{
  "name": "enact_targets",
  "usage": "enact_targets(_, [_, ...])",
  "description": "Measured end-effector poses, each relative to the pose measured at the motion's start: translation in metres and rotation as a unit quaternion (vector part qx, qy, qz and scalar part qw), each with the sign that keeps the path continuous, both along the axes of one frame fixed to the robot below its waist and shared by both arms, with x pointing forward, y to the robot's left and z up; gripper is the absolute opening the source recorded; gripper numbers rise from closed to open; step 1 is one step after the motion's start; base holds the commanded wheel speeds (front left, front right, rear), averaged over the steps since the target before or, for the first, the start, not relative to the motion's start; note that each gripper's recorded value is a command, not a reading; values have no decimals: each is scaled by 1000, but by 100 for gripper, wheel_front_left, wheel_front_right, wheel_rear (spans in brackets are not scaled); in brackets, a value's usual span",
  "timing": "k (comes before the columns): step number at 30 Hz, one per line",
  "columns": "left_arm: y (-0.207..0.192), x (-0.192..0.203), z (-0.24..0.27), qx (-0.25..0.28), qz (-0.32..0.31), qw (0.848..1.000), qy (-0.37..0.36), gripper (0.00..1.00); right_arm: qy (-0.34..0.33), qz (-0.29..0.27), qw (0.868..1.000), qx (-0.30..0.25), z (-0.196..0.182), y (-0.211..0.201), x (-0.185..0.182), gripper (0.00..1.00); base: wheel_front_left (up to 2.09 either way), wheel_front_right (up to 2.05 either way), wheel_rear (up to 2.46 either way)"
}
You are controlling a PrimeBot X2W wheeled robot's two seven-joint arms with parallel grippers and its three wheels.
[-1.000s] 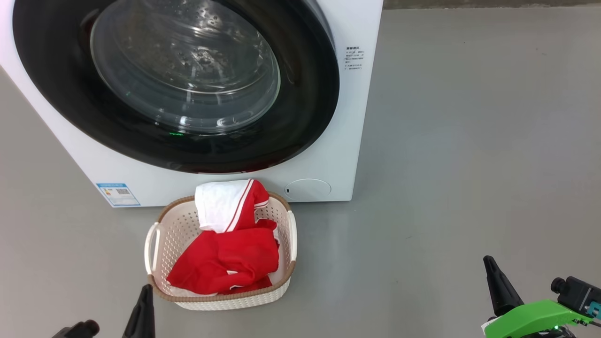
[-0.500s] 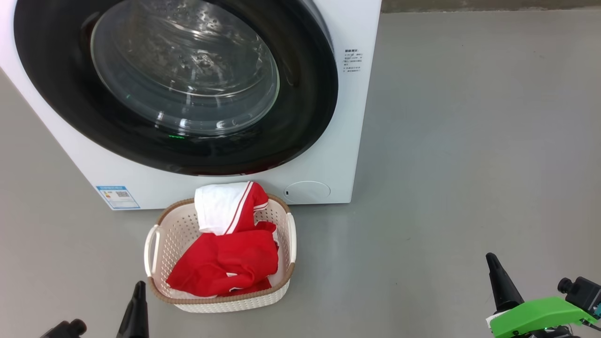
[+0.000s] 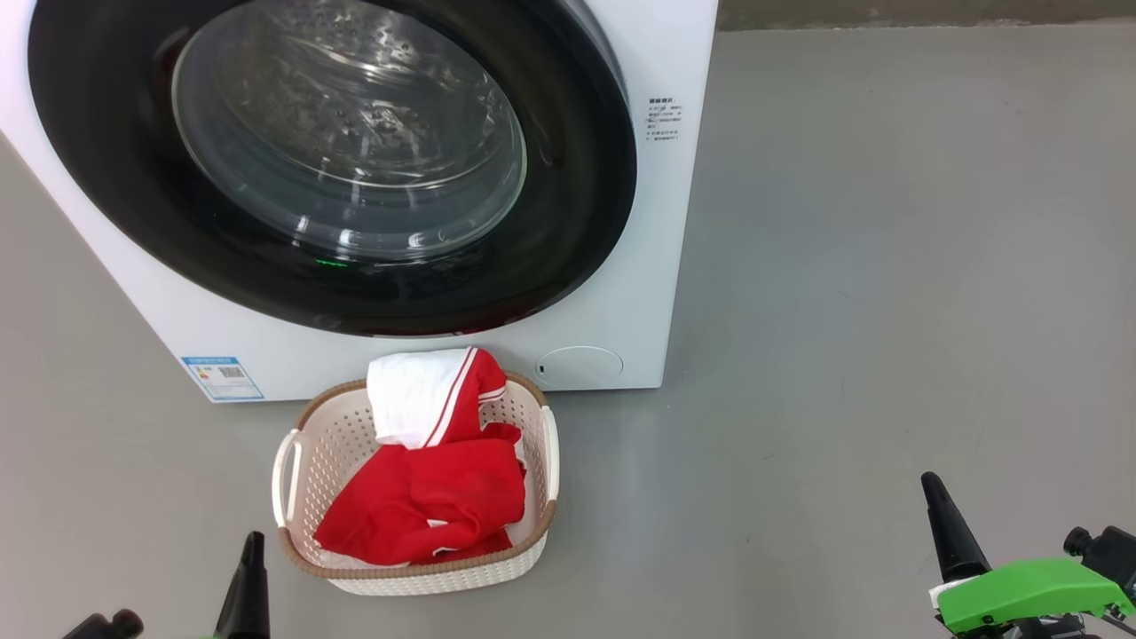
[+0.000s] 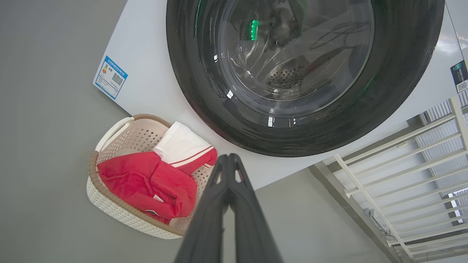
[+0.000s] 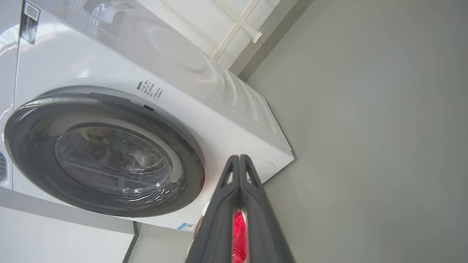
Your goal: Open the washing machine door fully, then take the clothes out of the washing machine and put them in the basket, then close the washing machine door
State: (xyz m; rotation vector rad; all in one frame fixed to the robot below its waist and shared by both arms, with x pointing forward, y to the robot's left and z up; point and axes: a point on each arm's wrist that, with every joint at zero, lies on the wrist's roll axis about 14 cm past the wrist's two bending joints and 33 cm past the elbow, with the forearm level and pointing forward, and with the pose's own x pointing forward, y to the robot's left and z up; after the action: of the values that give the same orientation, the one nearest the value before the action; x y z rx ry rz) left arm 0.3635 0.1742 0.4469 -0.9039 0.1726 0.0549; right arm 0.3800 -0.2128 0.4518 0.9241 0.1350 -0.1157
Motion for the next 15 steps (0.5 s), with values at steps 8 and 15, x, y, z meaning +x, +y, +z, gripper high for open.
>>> enact_targets(8, [2,2,3,-42,9,999,-1,0,-4,-6,999,40,3,1,0,0,0,0,0])
enact_targets(15, [5,3,5,-79,17,997,-1,0,-9,-10,997,76,7,2,1,0,0,0,0])
